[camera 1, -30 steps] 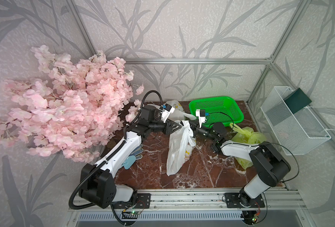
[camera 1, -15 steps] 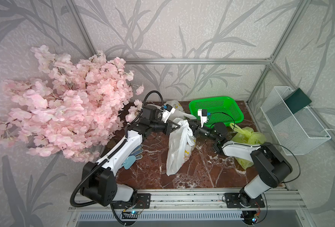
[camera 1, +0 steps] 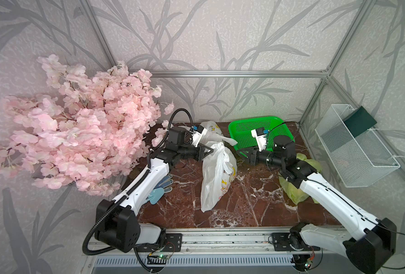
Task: Place the pears into plastic bags & tie knots
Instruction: Tie the plastic bag at the center of the board.
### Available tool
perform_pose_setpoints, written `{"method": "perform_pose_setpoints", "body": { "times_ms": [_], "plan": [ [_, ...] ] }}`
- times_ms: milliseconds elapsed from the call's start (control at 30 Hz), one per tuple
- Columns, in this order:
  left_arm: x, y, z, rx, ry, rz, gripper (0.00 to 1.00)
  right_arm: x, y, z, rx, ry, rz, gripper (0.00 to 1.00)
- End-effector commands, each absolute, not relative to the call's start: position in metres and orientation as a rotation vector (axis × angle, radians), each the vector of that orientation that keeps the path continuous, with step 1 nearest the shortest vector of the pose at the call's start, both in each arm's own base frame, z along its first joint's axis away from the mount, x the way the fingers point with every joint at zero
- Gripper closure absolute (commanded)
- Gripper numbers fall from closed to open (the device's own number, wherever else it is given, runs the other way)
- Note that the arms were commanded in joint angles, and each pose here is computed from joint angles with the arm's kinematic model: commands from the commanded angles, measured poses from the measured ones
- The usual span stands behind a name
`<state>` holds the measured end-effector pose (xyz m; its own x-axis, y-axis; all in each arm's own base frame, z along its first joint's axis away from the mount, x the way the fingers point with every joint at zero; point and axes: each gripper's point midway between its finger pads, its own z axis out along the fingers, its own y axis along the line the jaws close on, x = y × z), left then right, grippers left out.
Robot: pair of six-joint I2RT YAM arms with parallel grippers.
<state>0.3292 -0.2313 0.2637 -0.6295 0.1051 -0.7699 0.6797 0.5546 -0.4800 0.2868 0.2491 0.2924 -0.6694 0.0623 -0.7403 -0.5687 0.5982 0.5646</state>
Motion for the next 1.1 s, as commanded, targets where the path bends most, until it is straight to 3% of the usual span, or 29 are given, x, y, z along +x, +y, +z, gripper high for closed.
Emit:
{"method": "perform_pose_setpoints", "body": {
  "times_ms": [0,533,633,800,1067],
  "plan": [
    [0.333,-0.232,0.283,0.621,2.034,-1.042,1.00,0.258,0.254,0.275,-0.443,2.260,1.104,0.58],
    [0.328,-0.234,0.285,0.643,2.023,-1.061,0.99,0.280,0.314,0.293,-0.501,2.234,1.137,0.56],
    [0.326,-0.235,0.286,0.655,2.017,-1.074,0.99,0.286,0.318,0.293,-0.488,2.220,1.151,0.66],
    [0.325,-0.231,0.283,0.647,2.046,-1.043,1.00,0.287,0.314,0.290,-0.445,2.234,1.143,0.97],
    [0.319,-0.185,0.278,0.545,2.143,-0.843,1.00,0.290,0.232,0.265,-0.286,2.339,0.933,1.00]
  ]
}}
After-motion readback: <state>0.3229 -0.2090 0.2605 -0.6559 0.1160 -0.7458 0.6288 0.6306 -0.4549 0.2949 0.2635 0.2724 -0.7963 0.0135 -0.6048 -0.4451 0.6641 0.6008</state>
